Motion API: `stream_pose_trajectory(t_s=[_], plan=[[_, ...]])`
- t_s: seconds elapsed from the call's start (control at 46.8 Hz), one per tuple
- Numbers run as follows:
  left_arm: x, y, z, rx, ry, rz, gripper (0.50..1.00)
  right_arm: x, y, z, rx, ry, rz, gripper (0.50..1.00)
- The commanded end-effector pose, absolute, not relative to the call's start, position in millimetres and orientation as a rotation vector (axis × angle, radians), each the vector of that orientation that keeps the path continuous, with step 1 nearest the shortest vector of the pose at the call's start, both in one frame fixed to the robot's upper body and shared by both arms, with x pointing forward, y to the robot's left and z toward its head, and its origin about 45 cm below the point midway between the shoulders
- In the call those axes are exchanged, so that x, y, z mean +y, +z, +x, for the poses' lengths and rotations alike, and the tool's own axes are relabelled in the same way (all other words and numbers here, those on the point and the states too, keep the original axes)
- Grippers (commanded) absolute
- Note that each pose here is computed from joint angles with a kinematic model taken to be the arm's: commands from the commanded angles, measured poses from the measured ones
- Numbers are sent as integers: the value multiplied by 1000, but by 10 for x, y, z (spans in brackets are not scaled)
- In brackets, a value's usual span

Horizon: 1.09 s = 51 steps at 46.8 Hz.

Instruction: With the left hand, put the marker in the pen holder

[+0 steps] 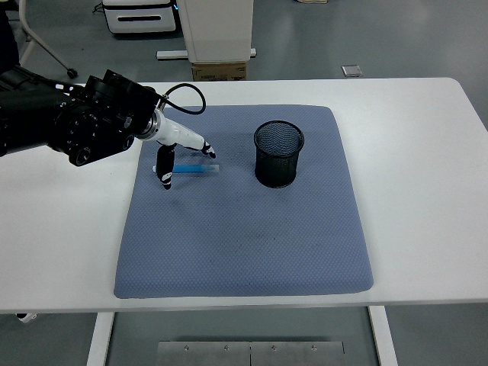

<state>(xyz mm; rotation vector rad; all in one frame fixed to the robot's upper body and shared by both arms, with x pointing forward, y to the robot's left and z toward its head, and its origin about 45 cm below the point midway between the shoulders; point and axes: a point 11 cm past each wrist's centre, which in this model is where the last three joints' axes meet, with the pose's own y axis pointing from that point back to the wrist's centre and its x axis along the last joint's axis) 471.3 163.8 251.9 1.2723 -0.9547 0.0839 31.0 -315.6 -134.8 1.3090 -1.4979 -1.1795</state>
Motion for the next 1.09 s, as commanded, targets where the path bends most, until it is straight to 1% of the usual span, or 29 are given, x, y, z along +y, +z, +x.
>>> stream_pose_trajectory(t_s=[0.0, 0.128, 0.278, 0.363, 0.491, 0.556, 0.641, 0.684, 0.855, 1.026, 1.068], plan=[[1584, 2502, 4696, -958, 72, 1267, 898, -3156, -1348, 310, -1498, -1180, 1310, 1000], [1546, 2483, 4684, -961, 64, 1266, 833, -3156, -1348, 310, -1498, -1180, 1310, 1000], [1543, 2446, 4678, -959, 66, 1282, 827, -3156, -1348, 310, -1498, -1180, 1310, 1000], [1543, 2438, 4678, -959, 67, 1286, 810, -3152, -1348, 311, -1498, -1180, 1310, 1000], [1542, 2429, 4676, -959, 68, 1290, 763, -3156, -1348, 310, -1498, -1180, 1310, 1000], [1528, 2423, 4675, -961, 67, 1295, 719, -3151, -1348, 311, -1497, -1181, 1311, 1000], [1497, 2412, 4666, -963, 61, 1296, 678, -3156, -1348, 310, -1498, -1180, 1310, 1000], [1498, 2413, 4668, -965, 63, 1297, 666, -3152, -1348, 311, -1498, -1180, 1310, 1000], [1506, 2414, 4674, -965, 67, 1306, 654, -3151, -1348, 311, -1497, -1181, 1311, 1000], [1501, 2412, 4673, -966, 67, 1306, 610, -3151, -1348, 311, -1497, -1181, 1311, 1000], [1504, 2405, 4671, -965, 67, 1308, 607, -3156, -1348, 310, -1498, -1180, 1310, 1000]])
